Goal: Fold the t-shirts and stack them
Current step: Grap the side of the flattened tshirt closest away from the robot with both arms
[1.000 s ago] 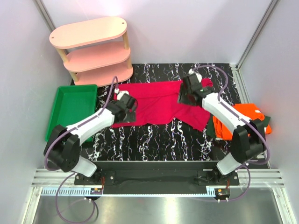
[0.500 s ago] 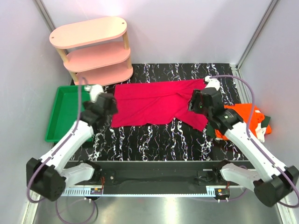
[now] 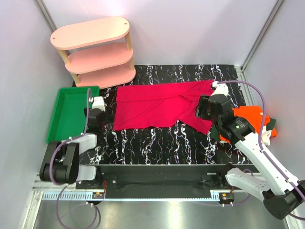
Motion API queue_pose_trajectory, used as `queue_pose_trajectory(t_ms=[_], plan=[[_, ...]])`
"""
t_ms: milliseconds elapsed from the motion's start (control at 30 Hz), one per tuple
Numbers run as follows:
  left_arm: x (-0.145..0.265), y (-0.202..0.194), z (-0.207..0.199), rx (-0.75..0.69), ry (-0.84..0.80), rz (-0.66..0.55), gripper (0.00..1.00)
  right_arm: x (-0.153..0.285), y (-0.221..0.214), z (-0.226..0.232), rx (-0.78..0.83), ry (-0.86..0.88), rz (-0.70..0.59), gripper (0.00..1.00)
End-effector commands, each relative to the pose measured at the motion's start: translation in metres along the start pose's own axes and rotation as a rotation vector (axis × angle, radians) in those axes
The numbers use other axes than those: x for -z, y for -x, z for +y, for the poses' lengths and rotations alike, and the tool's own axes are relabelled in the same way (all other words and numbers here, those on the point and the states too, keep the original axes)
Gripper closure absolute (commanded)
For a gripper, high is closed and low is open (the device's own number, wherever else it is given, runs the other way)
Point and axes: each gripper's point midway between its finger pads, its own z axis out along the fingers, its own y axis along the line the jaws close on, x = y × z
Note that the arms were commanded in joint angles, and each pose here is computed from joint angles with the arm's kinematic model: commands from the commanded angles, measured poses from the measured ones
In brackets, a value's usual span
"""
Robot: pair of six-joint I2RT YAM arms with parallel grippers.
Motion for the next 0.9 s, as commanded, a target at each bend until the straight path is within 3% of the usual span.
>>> queue_pose_trajectory(t_ms=[0, 133, 167, 200, 867], plan=[[-0.005, 0.069, -0.005, 0.026, -0.072, -0.326, 0.01, 0.006, -0.004, -0.004, 0.0, -0.006, -0.005, 0.4], [0.004, 0.068, 0.0, 0.061, -0.059, -0.389, 0.01, 0.0, -0.011, 0.0, 0.001, 0.007, 0.021, 0.41], [0.007, 0.049, 0.003, 0.061, -0.048, -0.374, 0.01, -0.001, -0.012, 0.002, -0.005, 0.015, 0.025, 0.41], [0.011, 0.062, 0.001, 0.058, -0.043, -0.441, 0.01, -0.002, -0.011, 0.006, -0.009, 0.028, 0.025, 0.41], [0.01, 0.063, 0.007, 0.077, 0.0, -0.43, 0.01, -0.041, -0.006, 0.018, -0.035, 0.003, -0.007, 0.41]])
